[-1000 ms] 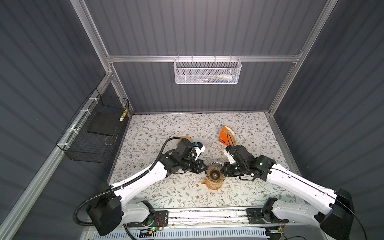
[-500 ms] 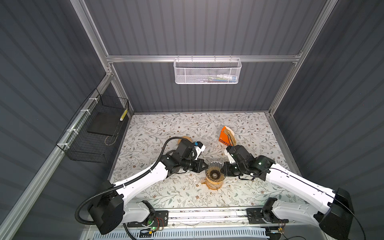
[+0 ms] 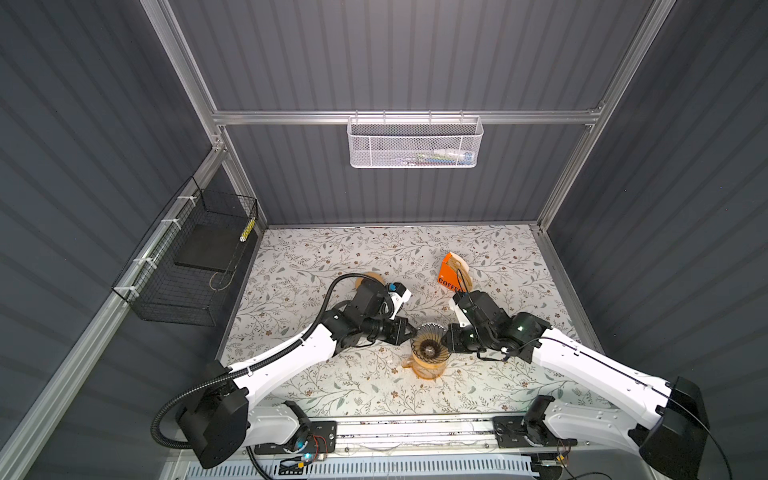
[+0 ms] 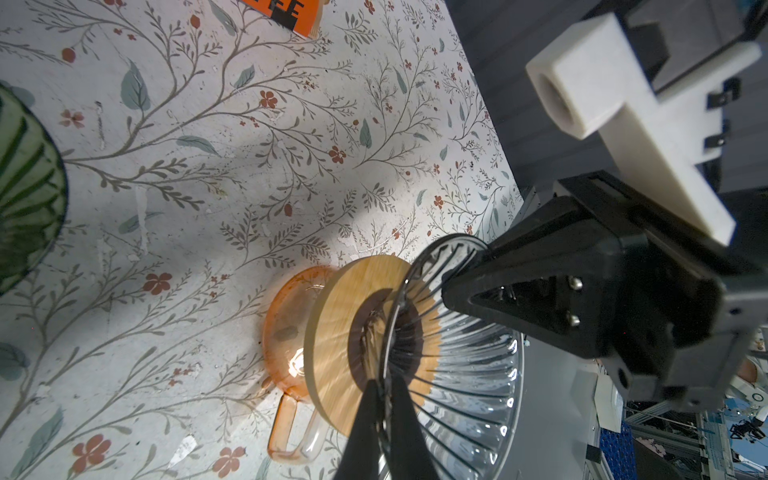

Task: Place the coffee filter in the dripper

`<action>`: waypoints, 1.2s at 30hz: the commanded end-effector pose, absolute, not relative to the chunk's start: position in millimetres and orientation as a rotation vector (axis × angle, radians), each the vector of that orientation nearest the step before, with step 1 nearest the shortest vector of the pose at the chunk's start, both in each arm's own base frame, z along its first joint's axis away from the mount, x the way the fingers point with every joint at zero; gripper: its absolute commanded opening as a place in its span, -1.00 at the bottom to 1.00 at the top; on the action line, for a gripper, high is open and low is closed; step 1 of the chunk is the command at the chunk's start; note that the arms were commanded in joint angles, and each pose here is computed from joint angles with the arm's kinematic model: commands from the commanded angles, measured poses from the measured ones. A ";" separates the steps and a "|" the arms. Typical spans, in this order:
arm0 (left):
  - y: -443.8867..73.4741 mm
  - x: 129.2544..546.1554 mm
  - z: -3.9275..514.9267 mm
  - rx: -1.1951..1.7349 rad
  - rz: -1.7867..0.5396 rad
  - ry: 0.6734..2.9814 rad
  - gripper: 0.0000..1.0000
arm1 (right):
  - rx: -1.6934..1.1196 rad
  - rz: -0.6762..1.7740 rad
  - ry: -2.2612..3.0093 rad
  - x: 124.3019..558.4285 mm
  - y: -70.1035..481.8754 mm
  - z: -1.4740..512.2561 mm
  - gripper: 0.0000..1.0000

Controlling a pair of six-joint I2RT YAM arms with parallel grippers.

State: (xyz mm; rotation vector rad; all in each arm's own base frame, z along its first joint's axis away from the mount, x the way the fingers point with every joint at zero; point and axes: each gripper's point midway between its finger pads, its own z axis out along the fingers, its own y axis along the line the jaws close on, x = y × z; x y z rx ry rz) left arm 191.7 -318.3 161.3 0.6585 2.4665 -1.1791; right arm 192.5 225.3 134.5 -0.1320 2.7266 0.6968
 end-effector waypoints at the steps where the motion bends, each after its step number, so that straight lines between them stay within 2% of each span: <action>1: -298.8 145.3 96.4 0.810 -1.073 2.734 -0.90 | -0.169 0.388 2.874 179.2 190.9 73.8 -1.00; 18: -294.0 145.1 88.6 0.790 -1.048 2.735 -0.91 | -0.171 0.365 2.859 180.7 187.0 70.8 -1.00; 36: -312.7 166.3 135.4 0.765 -1.093 2.590 -0.91 | -0.193 0.443 2.814 189.7 201.9 100.5 -1.00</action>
